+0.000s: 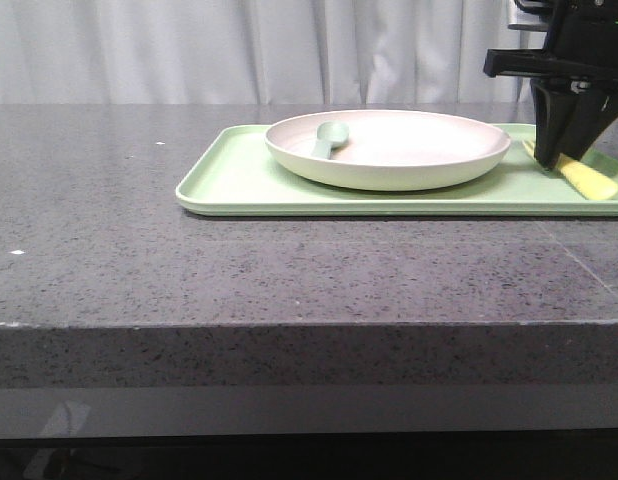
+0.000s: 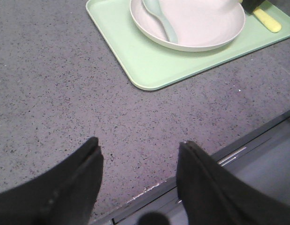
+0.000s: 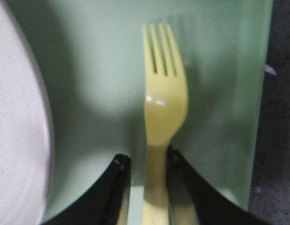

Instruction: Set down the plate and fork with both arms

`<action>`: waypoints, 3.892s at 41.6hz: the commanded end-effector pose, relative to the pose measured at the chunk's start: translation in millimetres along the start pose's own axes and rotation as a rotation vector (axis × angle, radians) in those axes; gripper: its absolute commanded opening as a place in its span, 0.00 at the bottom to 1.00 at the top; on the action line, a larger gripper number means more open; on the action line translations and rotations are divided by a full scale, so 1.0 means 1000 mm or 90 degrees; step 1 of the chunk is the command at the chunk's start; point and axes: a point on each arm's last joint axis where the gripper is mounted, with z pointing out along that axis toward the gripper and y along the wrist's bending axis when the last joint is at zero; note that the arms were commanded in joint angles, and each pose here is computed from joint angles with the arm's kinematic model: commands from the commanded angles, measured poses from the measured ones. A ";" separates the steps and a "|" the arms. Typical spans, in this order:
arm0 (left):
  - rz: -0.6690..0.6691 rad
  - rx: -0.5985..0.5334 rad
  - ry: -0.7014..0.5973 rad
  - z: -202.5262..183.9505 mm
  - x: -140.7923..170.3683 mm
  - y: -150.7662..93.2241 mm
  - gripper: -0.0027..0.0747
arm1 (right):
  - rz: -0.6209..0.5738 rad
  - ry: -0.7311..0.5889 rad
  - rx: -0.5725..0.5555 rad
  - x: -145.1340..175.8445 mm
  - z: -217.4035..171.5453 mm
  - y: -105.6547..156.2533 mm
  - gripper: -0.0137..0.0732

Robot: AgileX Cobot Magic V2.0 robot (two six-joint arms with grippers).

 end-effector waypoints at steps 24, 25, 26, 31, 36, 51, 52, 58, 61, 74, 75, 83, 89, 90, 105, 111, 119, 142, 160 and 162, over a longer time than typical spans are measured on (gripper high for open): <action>0.000 0.003 -0.062 -0.007 -0.012 -0.001 0.51 | -0.111 -0.239 -0.043 0.032 -0.136 0.027 0.55; 0.000 0.003 -0.062 -0.007 -0.012 -0.001 0.51 | -0.117 -0.247 -0.045 0.037 -0.140 0.029 0.55; 0.000 0.003 -0.062 -0.007 -0.012 -0.001 0.51 | -0.120 -0.259 -0.048 0.043 -0.147 0.030 0.55; 0.000 0.003 -0.062 -0.007 -0.012 -0.001 0.51 | -0.137 -0.303 -0.051 0.069 -0.163 0.031 0.55; 0.000 0.003 -0.062 -0.007 -0.012 -0.001 0.51 | -0.163 -0.341 -0.050 0.103 -0.177 0.026 0.55; 0.000 0.003 -0.062 -0.007 -0.012 -0.001 0.51 | -0.168 -0.414 -0.059 0.206 -0.206 0.000 0.55; 0.000 0.003 -0.062 -0.007 -0.012 -0.001 0.51 | -0.168 -0.413 -0.059 0.213 -0.204 -0.002 0.55; 0.000 0.003 -0.062 -0.007 -0.012 -0.001 0.51 | -0.169 -0.438 -0.062 0.255 -0.203 -0.014 0.55; 0.000 0.003 -0.062 -0.007 -0.012 -0.001 0.51 | -0.170 -0.452 -0.065 0.277 -0.200 -0.020 0.55; 0.000 0.003 -0.062 -0.007 -0.012 -0.001 0.51 | -0.171 -0.511 -0.073 0.330 -0.191 -0.034 0.55; 0.000 0.003 -0.062 -0.007 -0.012 -0.001 0.51 | -0.171 -0.515 -0.074 0.332 -0.191 -0.035 0.55; 0.001 0.001 -0.065 -0.007 -0.013 -0.001 0.50 | -0.171 -0.521 -0.075 0.335 -0.192 -0.036 0.50; 0.000 -0.011 -0.063 -0.007 -0.013 0.001 0.33 | -0.171 -0.522 -0.075 0.335 -0.192 -0.036 0.26; -0.004 -0.011 -0.064 -0.007 -0.013 0.001 0.30 | -0.171 -0.522 -0.075 0.335 -0.192 -0.036 0.21; -0.060 -0.023 -0.101 -0.008 -0.018 0.003 0.01 | -0.171 -0.522 -0.076 0.335 -0.192 -0.036 0.08; -0.060 -0.023 -0.101 -0.008 -0.018 0.003 0.01 | -0.171 -0.522 -0.076 0.335 -0.192 -0.036 0.08; -0.060 -0.023 -0.101 -0.008 -0.018 0.003 0.01 | -0.171 -0.521 -0.075 0.335 -0.192 -0.036 0.08; -0.024 -0.197 -0.273 0.005 0.061 0.027 0.01 | -0.171 -0.516 -0.074 0.336 -0.191 -0.036 0.08; -0.065 -0.311 -0.435 0.024 0.158 0.030 0.01 | -0.171 -0.516 -0.074 0.336 -0.191 -0.036 0.08; -0.064 -0.317 -0.444 0.026 0.163 0.030 0.01 | -0.171 -0.516 -0.074 0.336 -0.191 -0.036 0.08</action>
